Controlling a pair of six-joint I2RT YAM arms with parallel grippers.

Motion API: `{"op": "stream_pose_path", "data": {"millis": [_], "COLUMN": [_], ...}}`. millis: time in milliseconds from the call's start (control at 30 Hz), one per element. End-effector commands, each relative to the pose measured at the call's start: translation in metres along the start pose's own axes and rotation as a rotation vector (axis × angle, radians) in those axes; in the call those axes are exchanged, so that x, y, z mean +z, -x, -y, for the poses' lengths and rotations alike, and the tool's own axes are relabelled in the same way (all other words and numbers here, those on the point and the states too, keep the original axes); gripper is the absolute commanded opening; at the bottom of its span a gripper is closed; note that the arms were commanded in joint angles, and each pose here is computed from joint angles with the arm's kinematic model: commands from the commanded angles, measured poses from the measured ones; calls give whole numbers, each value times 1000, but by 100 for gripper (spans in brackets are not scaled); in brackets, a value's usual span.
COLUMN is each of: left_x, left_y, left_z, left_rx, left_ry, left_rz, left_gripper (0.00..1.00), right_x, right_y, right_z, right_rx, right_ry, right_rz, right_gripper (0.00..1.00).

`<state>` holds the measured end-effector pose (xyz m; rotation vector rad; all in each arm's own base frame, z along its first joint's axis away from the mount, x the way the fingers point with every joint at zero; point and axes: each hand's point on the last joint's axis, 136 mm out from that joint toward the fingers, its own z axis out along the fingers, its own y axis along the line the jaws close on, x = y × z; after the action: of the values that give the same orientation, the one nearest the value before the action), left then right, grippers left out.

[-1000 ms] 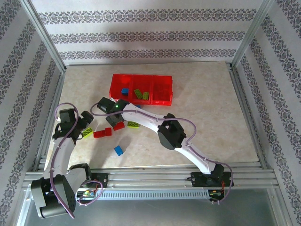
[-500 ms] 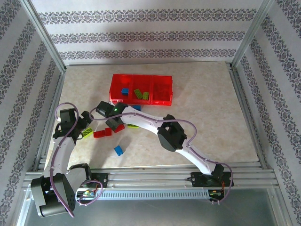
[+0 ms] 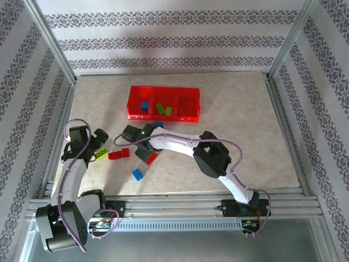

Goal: Sort the legos into containers by color
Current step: Move the lego to the bottom-center of the table, then pick up the lego from the bottom-center of the table.

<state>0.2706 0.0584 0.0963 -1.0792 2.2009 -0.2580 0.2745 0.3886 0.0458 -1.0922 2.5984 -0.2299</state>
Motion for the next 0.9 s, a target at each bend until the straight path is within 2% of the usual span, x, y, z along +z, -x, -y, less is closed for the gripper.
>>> {"op": "stream_pose_path", "data": {"millis": [0, 133, 300, 500, 867], "left_x": [-8, -8, -7, -7, -4], "left_y": [13, 13, 14, 15, 14], "left_z": [10, 9, 9, 9, 8], "left_rx": [6, 6, 10, 14, 13], "left_ry": [-24, -21, -22, -20, -20], "left_rz": [52, 54, 58, 58, 59], "left_gripper": [100, 100, 100, 100, 100], "right_x": [-16, -26, -35, -24, 0], "right_y": [-20, -30, -20, -11, -43], "right_z": [2, 0, -7, -26, -21], "right_rx": [37, 91, 159, 202, 223], "right_ry": [20, 68, 123, 190, 132], "right_rz": [-26, -39, -7, -27, -127], "right_gripper": [98, 98, 98, 98, 98]}}
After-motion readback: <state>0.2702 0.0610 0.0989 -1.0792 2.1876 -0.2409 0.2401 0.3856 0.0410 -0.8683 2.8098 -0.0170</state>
